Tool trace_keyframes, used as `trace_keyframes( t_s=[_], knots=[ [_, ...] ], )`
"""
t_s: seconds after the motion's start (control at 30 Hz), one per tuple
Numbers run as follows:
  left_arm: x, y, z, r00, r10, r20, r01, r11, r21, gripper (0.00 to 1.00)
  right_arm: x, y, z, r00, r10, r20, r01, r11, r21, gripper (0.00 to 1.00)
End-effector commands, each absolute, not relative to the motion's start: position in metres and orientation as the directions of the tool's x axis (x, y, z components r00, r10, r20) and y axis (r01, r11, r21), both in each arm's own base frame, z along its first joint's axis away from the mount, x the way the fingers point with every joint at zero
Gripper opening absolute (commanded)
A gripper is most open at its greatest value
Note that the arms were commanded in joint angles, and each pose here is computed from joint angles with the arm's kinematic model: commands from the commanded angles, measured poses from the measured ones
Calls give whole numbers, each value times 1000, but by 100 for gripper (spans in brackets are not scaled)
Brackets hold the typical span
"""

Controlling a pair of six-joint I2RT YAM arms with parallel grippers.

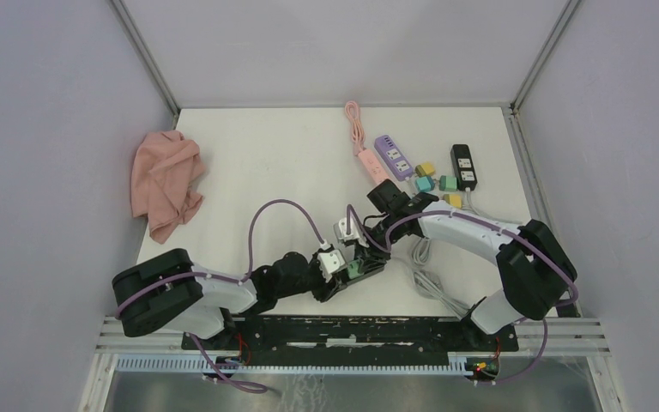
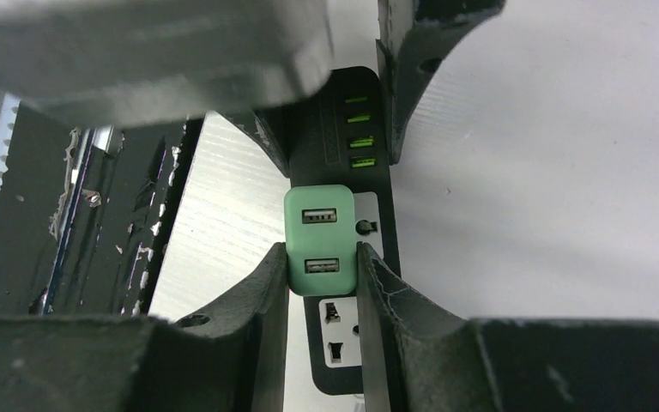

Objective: Pull the plug off the socket
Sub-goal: Remove the plug from the socket.

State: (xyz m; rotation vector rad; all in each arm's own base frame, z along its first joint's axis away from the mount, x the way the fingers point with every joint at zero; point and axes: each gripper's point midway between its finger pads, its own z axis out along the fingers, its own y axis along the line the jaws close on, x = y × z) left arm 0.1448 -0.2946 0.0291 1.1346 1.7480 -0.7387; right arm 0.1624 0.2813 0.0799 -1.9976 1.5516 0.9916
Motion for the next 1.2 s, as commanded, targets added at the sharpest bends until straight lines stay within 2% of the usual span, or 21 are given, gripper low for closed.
trace_keyframes(
  t_s=[0.0, 0.13, 0.3, 0.4, 0.5, 0.6, 0.73, 0.93, 1.07, 1.17],
  knots=[
    [155, -306, 58, -129, 281, -951, 908, 420, 1, 3, 182, 274, 98, 137, -614, -777, -961, -272, 46, 0],
    [156, -302, 59, -116, 282, -952, 904, 427, 16, 3, 162, 254, 91, 231, -599, -767, -923, -384, 22, 0],
    [157, -304, 62, -114, 277, -954, 904, 427, 15, 3, 131, 263, 92, 266, -541, -797, -863, -502, 53, 0],
    [156, -304, 60, -118, 277, -954, 905, 426, 12, 3, 125, 283, 101, 222, -535, -815, -870, -486, 81, 0],
    [156, -304, 59, -120, 279, -953, 905, 426, 11, 3, 135, 300, 110, 124, -547, -828, -907, -401, 129, 0],
    [156, -304, 58, -122, 281, -952, 904, 427, 11, 3, 155, 298, 109, 107, -574, -812, -935, -337, 115, 0],
    [155, -301, 57, -120, 283, -952, 904, 428, 13, 3, 170, 274, 103, 133, -599, -790, -946, -315, 80, 0],
    [156, -300, 58, -114, 280, -953, 902, 431, 19, 3, 154, 248, 95, 249, -580, -776, -900, -435, 36, 0],
    [156, -299, 60, -113, 277, -954, 902, 431, 19, 3, 128, 253, 97, 248, -541, -803, -842, -531, 98, 0],
    [156, -300, 60, -114, 277, -954, 902, 432, 18, 3, 119, 270, 101, 231, -540, -810, -835, -537, 120, 0]
  ],
)
